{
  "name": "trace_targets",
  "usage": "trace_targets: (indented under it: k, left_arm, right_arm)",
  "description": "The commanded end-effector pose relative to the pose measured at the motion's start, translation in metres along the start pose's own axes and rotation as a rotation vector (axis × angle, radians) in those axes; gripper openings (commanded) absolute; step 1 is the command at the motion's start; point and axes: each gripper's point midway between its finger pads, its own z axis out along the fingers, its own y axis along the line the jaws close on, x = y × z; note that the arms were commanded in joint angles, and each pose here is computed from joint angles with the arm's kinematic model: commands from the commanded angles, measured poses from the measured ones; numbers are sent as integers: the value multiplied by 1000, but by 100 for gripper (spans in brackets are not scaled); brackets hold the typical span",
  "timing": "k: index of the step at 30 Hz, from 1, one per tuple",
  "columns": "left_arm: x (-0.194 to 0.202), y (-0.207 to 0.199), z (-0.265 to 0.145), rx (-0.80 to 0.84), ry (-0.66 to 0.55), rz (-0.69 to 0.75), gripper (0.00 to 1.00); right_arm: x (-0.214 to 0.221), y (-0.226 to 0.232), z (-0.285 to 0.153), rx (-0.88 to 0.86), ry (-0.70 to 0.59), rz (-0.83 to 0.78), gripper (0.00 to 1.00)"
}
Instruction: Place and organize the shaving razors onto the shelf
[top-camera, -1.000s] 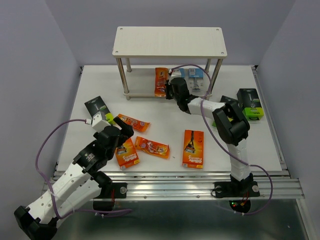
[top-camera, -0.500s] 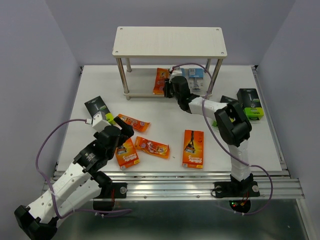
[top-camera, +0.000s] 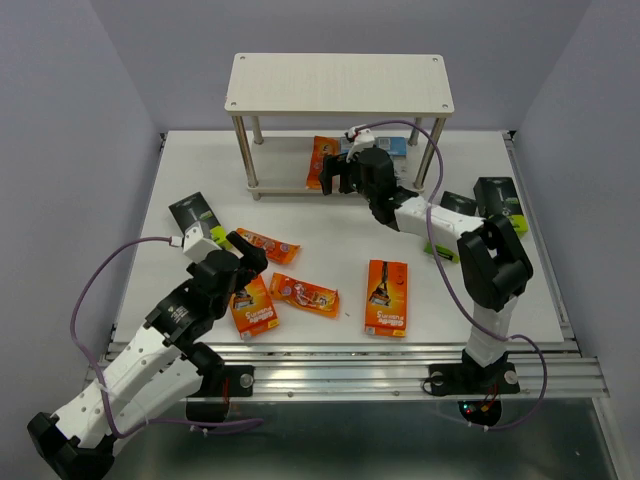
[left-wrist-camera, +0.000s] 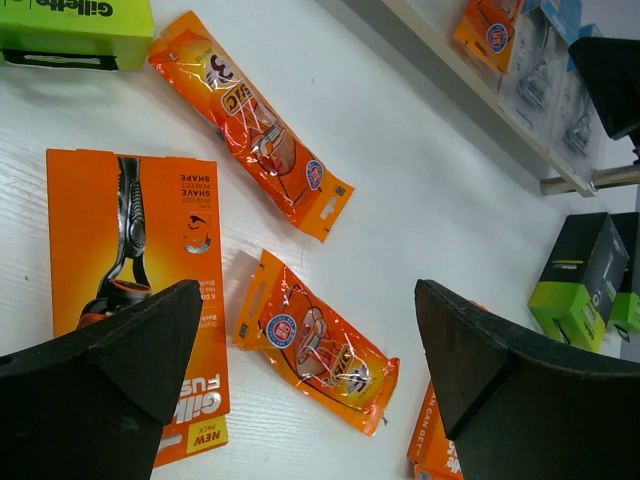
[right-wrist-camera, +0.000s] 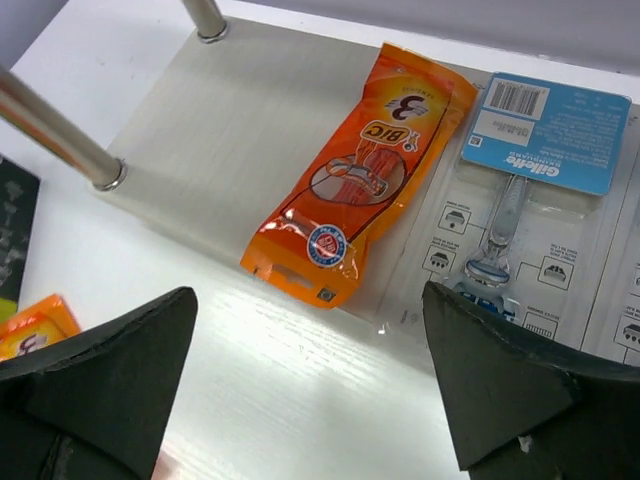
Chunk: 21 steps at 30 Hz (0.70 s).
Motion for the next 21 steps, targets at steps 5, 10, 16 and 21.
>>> trace_targets:
  k: [5, 10, 16, 21]
  left_arm:
    - [-16, -10, -17, 49, -16, -44, 99]
    - [-8, -7, -24, 74, 20, -51, 99]
    - [11, -3, -25, 103, 83, -51, 99]
    - [35, -3, -9, 127, 142, -17, 99]
  right_arm:
    - [-5, 68, -73, -278, -14, -181, 100]
    - [9, 95, -122, -358, 41, -237, 100]
    - [65, 88, -160, -325, 216, -34, 100]
    - [88, 95, -189, -391, 281, -14, 100]
